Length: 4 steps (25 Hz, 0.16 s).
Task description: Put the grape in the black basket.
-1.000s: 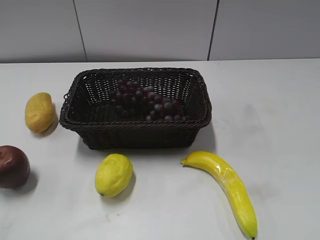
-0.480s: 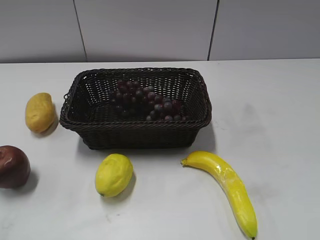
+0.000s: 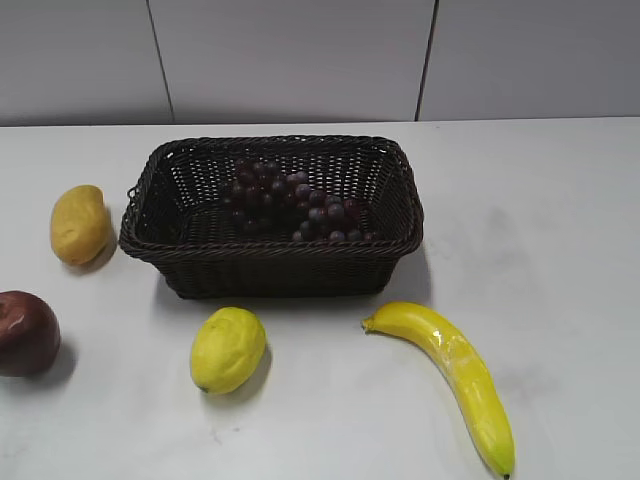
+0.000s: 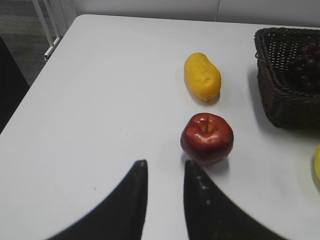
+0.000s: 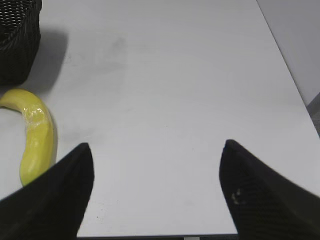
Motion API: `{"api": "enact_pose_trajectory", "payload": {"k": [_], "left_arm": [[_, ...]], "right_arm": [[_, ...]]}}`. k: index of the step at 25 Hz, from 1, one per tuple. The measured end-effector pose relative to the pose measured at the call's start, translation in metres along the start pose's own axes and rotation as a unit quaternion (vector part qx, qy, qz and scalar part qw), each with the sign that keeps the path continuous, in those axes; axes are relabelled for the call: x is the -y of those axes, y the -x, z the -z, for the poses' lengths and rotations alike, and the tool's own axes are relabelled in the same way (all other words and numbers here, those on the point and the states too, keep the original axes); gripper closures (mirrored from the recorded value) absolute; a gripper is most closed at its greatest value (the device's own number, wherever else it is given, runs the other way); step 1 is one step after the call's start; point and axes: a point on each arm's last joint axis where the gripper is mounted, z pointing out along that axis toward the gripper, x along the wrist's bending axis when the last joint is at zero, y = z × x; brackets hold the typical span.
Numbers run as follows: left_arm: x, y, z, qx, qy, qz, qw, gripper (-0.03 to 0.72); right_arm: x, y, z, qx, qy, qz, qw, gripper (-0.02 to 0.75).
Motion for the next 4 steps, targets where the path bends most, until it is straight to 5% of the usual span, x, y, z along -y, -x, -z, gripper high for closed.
{"api": "enact_pose_trajectory", "payload": {"k": [4], "left_arm": [[0.0,0.0,0.0,0.0,0.0,0.0,1.0,0.46]], "right_arm": [[0.0,0.0,0.0,0.0,0.0,0.0,1.0,0.144]]}}
